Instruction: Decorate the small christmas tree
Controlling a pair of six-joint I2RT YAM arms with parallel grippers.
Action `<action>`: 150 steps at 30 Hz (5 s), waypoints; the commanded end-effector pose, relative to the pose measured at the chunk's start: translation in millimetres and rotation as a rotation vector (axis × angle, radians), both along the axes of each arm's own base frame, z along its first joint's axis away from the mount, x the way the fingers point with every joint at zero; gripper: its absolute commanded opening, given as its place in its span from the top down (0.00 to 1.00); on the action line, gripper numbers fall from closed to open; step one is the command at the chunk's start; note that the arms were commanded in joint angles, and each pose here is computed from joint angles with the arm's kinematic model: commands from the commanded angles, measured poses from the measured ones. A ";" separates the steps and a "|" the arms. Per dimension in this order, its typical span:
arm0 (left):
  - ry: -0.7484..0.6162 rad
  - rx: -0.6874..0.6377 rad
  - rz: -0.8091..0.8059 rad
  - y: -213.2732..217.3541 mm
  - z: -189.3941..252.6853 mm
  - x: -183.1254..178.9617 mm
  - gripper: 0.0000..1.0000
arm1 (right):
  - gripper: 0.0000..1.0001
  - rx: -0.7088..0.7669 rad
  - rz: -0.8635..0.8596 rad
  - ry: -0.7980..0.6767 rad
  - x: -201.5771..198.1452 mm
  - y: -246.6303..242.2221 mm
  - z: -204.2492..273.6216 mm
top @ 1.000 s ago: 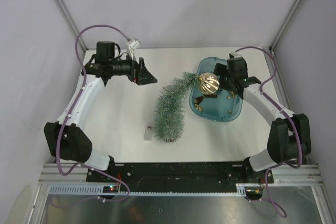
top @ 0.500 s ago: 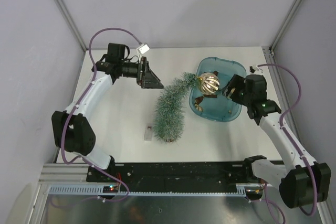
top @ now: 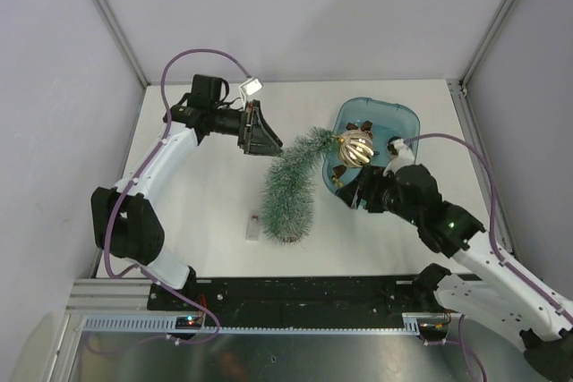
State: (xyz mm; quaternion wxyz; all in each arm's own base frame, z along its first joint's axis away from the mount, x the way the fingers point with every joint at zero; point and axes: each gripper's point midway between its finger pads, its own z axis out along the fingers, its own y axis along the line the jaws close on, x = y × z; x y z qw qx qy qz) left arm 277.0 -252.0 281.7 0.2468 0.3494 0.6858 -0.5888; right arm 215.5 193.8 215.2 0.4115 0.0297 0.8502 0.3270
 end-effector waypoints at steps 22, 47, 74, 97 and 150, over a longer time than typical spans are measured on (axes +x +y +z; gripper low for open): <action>-0.037 -0.054 -0.048 5.9 14.2 -30.3 0.68 | 0.25 0.210 0.231 0.114 -71.9 63.0 -55.9; -0.051 -0.061 -0.050 9.4 23.8 -49.1 0.91 | 0.40 0.589 0.213 0.112 -34.7 89.7 -38.5; -0.121 -0.070 0.053 36.1 42.2 -39.7 0.08 | 0.74 0.595 0.247 0.127 -14.6 107.9 -37.6; 0.049 -0.100 -0.090 -4.1 44.3 -8.0 0.23 | 0.98 0.576 0.255 0.131 -13.8 111.9 -39.6; -0.068 -0.042 0.022 19.6 35.8 -56.6 1.00 | 0.80 0.526 0.347 0.115 48.3 118.4 -34.4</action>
